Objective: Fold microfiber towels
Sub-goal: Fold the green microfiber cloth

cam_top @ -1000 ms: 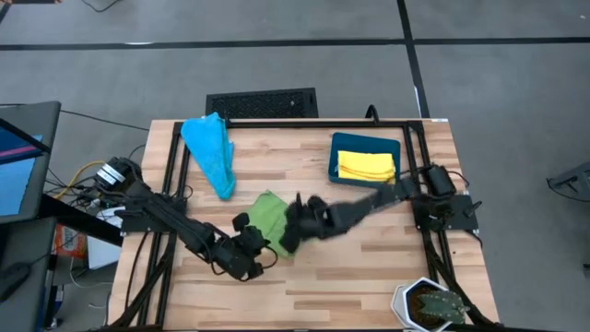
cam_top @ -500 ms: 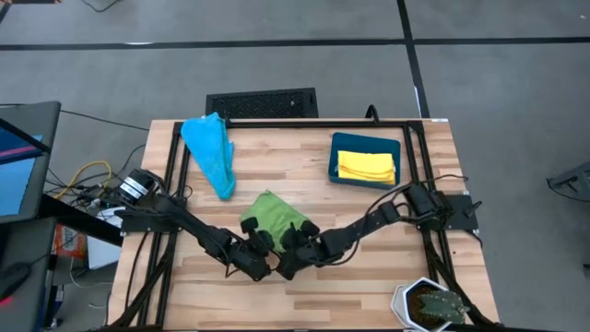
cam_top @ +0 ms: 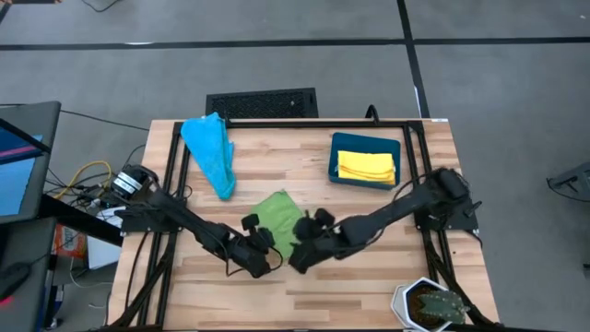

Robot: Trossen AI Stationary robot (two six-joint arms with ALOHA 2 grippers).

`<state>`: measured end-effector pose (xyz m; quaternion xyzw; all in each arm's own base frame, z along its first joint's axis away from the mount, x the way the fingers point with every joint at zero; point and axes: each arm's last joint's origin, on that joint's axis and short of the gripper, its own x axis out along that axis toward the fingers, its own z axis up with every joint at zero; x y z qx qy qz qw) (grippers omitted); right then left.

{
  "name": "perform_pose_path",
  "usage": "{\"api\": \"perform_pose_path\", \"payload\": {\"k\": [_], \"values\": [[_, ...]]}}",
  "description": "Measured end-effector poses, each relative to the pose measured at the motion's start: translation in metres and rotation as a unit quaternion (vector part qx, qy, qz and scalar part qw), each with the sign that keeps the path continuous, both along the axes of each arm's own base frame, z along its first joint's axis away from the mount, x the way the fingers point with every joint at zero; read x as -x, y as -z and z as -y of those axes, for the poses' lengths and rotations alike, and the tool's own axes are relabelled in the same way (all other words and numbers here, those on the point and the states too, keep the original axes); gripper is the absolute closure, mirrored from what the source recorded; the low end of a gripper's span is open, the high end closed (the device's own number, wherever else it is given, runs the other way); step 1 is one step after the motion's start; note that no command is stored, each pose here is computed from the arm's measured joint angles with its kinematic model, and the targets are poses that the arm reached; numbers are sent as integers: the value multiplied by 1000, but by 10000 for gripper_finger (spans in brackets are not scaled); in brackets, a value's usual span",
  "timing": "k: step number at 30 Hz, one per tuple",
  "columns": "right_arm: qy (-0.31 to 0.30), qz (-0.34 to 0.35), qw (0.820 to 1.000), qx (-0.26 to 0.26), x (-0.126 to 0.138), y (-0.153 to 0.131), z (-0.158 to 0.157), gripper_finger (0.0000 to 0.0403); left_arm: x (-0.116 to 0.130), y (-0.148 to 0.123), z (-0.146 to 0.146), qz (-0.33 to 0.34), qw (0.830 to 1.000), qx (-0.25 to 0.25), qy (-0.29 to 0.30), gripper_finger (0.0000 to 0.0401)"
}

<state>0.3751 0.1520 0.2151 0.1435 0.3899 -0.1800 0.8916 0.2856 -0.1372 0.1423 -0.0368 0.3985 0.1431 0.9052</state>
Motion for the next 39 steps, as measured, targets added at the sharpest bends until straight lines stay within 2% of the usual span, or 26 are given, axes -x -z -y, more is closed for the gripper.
{"api": "perform_pose_path", "payload": {"k": [6, 10, 15, 18, 20, 23, 27, 31, 35, 39], "values": [[9, -10, 999, 32, 46, -58, 11, 155, 3, -47, -8, 61, 997, 41, 24, 401], [32, 17, 997, 67, 78, -98, 26, 155, 9, -85, -20, 114, 989, 88, 37, 396], [79, 38, 989, 119, 108, -132, 60, 155, 22, -123, -44, 165, 979, 108, 59, 353], [108, 49, 985, 125, 110, -135, 86, 155, 27, -139, -61, 187, 973, 110, 83, 313], [100, 56, 987, 108, 104, -121, 101, 155, 29, -146, -73, 194, 970, 109, 102, 290], [66, 92, 992, 58, 89, -86, 122, 160, 28, -143, -87, 192, 966, 116, 126, 267], [20, 174, 984, -25, 75, -37, 146, 180, 25, -115, -98, 202, 958, 150, 140, 264], [-45, 214, 975, -49, 56, 3, 147, 210, 31, -73, -101, 217, 955, 173, 102, 276], [-100, 147, 982, -60, 41, 45, 139, 247, 34, -40, -95, 226, 952, 203, 46, 299], [-134, 88, 986, -43, 34, 80, 135, 288, 21, -22, -80, 204, 956, 209, 4, 344]]}}
